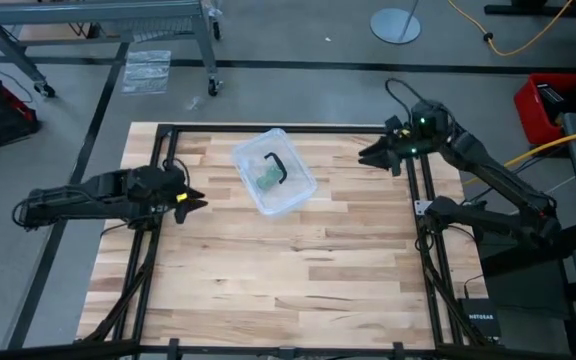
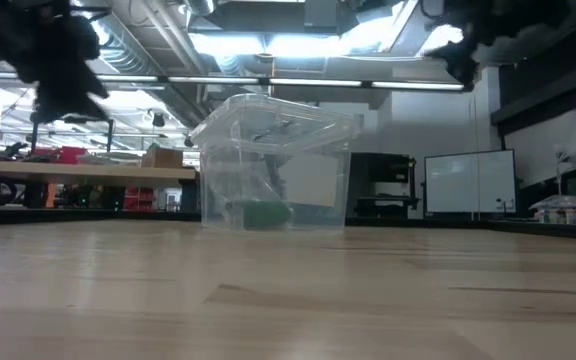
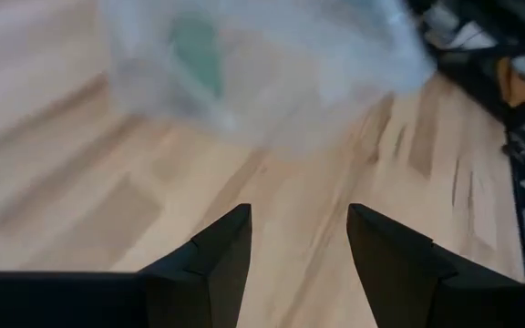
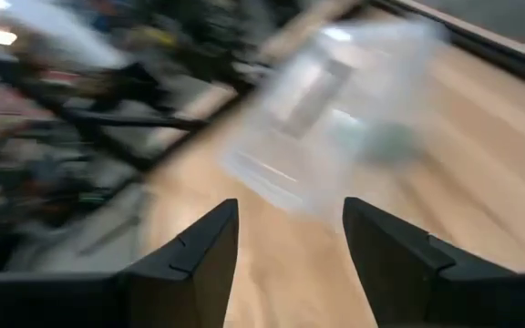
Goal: Roll bandage
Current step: Return to Home Position
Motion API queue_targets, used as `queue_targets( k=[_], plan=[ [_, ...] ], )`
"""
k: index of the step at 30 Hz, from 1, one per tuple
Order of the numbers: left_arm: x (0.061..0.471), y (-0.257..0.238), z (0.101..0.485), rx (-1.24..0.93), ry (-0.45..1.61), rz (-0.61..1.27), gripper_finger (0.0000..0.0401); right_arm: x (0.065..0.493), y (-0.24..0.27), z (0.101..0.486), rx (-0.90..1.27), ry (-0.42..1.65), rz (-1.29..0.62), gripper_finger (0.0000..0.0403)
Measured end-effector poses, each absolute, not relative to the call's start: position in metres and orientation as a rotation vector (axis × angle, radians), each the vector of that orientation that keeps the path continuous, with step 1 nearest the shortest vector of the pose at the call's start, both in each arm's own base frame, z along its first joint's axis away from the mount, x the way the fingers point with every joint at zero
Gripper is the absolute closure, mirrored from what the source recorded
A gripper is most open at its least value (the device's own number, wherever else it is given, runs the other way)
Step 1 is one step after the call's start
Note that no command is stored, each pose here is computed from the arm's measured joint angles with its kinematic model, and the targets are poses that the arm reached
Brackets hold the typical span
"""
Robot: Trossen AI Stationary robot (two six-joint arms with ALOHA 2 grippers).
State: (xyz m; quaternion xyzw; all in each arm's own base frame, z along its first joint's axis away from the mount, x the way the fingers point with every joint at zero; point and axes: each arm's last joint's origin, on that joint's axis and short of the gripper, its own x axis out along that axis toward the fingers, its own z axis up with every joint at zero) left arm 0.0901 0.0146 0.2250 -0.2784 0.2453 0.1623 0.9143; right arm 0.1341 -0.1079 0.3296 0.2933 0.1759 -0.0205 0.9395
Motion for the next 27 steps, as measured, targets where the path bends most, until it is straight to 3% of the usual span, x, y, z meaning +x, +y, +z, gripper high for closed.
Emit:
queue_targets(
  k=[4, 7, 16, 27],
  plan=[
    [0.099, 0.016, 0.220, -0.435, 0.422, 0.278, 0.0226, 0.122, -0.101, 0.323, 0.560, 0.451, -0.226, 0.0201],
    [0.104, 0.017, 0.209, -0.376, 0.390, 0.258, 0.0226, 0.117, -0.097, 0.320, 0.545, 0.452, -0.261, 0.0201],
    [0.112, 0.018, 0.170, -0.330, 0.354, 0.242, 0.0226, 0.106, -0.086, 0.279, 0.567, 0.380, -0.251, 0.0201],
    [0.111, 0.018, 0.149, -0.260, 0.395, 0.225, 0.0226, 0.112, -0.084, 0.228, 0.600, 0.090, -0.098, 0.0201]
  ],
)
